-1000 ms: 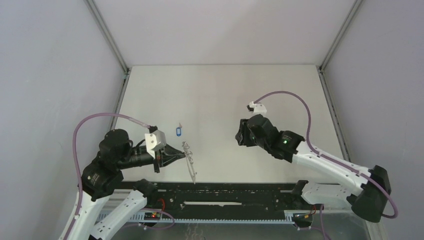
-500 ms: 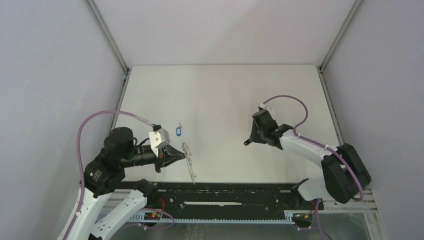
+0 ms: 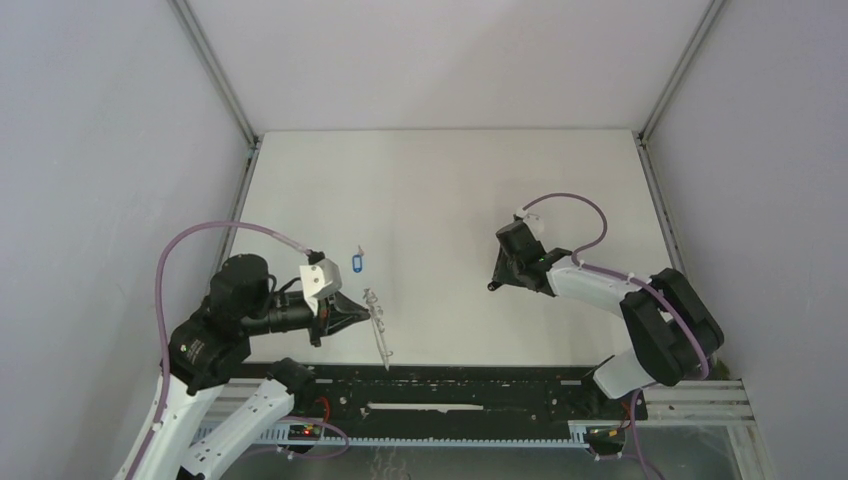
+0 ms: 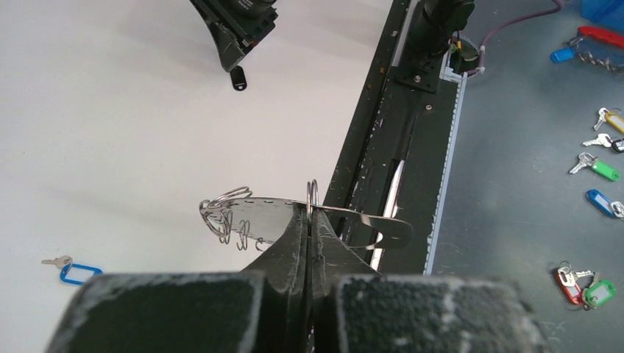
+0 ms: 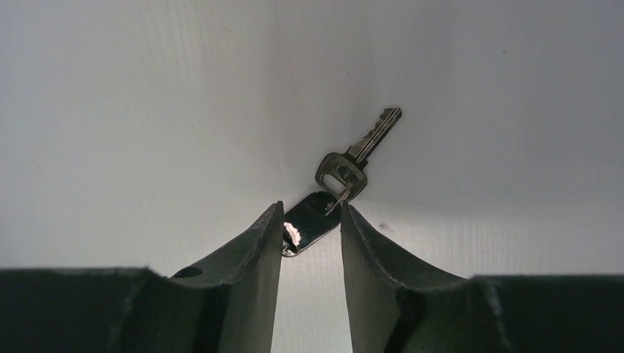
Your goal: Put the keys on the keyring
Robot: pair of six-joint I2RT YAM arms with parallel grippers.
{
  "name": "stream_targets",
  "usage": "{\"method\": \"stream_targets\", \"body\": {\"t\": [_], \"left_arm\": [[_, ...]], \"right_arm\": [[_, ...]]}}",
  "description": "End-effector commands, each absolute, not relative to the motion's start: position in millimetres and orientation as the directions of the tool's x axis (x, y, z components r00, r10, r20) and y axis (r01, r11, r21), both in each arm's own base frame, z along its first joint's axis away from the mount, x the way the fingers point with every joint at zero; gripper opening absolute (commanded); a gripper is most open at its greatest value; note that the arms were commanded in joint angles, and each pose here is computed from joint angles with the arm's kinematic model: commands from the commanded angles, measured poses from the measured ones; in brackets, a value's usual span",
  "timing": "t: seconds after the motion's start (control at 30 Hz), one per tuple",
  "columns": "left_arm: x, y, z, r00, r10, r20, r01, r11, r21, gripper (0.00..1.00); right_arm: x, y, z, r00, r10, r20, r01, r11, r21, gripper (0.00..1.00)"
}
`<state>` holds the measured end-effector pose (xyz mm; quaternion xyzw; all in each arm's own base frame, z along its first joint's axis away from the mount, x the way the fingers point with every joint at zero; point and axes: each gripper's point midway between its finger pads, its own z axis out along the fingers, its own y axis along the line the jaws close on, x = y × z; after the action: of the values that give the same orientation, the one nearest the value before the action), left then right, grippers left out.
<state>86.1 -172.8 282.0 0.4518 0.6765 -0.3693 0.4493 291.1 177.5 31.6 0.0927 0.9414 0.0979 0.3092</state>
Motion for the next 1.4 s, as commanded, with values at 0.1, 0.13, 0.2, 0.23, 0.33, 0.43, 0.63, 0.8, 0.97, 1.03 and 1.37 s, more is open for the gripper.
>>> {"method": "stream_targets", "body": {"t": [0.1, 0.13, 0.2, 0.23, 0.33, 0.43, 0.63, 0.8, 0.97, 1.03, 1.37], "left_arm": [[82.8, -173.9, 295.6, -0.127, 0.259, -0.958, 0.955, 0.294, -0.047, 0.00], [82.8, -173.8, 295.9, -0.127, 0.259, -0.957, 0.955, 0.294, -0.048, 0.00], [83.2, -173.8, 296.7, -0.125, 0.258, -0.958, 0.955, 0.295, -0.046, 0.00], [83.1, -173.8, 297.3, -0.124, 0.257, -0.958, 0.955, 0.295, -0.044, 0.00], [84.2, -173.6, 296.6, -0.123, 0.260, -0.958, 0.954, 0.298, -0.042, 0.00], [84.8, -173.6, 296.3, -0.124, 0.262, -0.957, 0.953, 0.299, -0.041, 0.00], [84.8, -174.2, 296.5, -0.129, 0.261, -0.957, 0.953, 0.298, -0.047, 0.00], [83.9, -174.4, 296.5, -0.129, 0.260, -0.957, 0.955, 0.294, -0.049, 0.00], [83.7, -174.5, 296.2, -0.129, 0.259, -0.957, 0.955, 0.292, -0.050, 0.00], [82.9, -174.6, 296.1, -0.127, 0.259, -0.957, 0.956, 0.288, -0.048, 0.00], [83.0, -174.7, 296.3, -0.125, 0.259, -0.958, 0.957, 0.288, -0.047, 0.00]], "right_arm": [[305.5, 175.1, 31.2, -0.762, 0.272, -0.588, 0.170, 0.960, 0.224, 0.45], [306.2, 174.8, 30.3, -0.763, 0.271, -0.588, 0.170, 0.960, 0.222, 0.45], [306.7, 174.2, 27.8, -0.765, 0.267, -0.586, 0.169, 0.962, 0.216, 0.45], [307.1, 173.7, 26.9, -0.766, 0.269, -0.584, 0.173, 0.961, 0.217, 0.44], [308.8, 173.3, 24.7, -0.766, 0.263, -0.587, 0.168, 0.963, 0.211, 0.43], [310.8, 172.8, 25.6, -0.761, 0.259, -0.595, 0.165, 0.964, 0.208, 0.41], [312.8, 171.0, 29.0, -0.756, 0.244, -0.608, 0.151, 0.968, 0.202, 0.35], [312.0, 171.4, 34.7, -0.754, 0.223, -0.618, 0.126, 0.972, 0.197, 0.35], [310.3, 168.5, 41.5, -0.751, 0.201, -0.629, 0.107, 0.977, 0.183, 0.36], [309.5, 167.6, 44.5, -0.750, 0.189, -0.634, 0.097, 0.979, 0.177, 0.36], [313.5, 172.1, 46.9, -0.742, 0.170, -0.649, 0.066, 0.981, 0.182, 0.35]]}}
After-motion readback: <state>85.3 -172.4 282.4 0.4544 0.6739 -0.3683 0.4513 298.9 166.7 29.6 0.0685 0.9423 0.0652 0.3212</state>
